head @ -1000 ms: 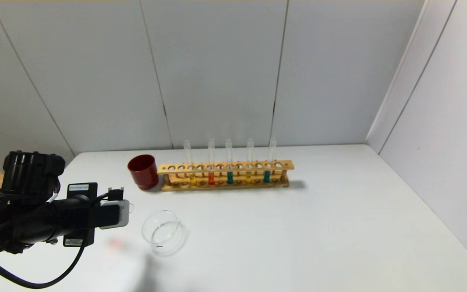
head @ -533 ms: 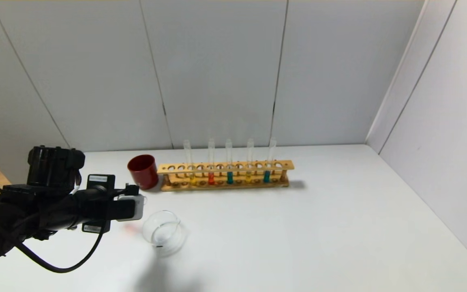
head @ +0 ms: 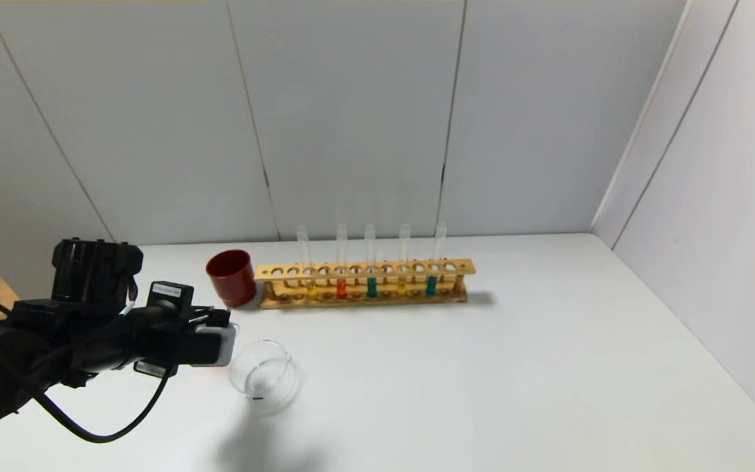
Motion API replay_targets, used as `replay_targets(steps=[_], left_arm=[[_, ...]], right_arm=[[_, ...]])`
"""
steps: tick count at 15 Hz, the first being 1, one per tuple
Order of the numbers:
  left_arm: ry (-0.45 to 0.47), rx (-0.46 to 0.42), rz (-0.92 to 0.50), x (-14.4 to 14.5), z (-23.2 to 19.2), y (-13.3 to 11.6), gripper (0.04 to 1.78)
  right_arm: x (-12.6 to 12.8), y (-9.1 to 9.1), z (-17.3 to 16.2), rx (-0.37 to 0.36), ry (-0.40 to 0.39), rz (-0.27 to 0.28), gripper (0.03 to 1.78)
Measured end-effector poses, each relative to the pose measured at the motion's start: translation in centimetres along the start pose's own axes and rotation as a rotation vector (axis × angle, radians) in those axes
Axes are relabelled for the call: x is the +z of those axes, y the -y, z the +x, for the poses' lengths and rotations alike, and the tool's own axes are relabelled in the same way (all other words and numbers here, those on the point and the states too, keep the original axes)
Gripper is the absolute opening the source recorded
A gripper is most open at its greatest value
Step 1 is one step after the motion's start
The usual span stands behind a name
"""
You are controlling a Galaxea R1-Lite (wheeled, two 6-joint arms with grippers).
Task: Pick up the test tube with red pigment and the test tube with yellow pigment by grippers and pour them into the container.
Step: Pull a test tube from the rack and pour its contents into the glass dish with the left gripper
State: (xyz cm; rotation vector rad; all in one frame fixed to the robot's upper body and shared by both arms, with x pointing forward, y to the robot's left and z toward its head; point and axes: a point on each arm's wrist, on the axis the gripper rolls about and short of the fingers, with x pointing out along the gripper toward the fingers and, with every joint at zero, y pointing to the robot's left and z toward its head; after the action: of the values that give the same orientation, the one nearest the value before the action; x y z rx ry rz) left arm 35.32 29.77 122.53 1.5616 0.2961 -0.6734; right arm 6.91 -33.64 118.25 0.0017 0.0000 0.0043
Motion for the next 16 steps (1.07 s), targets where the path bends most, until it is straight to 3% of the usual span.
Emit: replay_targets(steps=[16], left_arm=[[0.008,0.003,0.203,-0.04,0.45,-0.03,0.3]], right_arm=[[0.0,0.0,0.0,0.0,0.0,0.0,1.75]])
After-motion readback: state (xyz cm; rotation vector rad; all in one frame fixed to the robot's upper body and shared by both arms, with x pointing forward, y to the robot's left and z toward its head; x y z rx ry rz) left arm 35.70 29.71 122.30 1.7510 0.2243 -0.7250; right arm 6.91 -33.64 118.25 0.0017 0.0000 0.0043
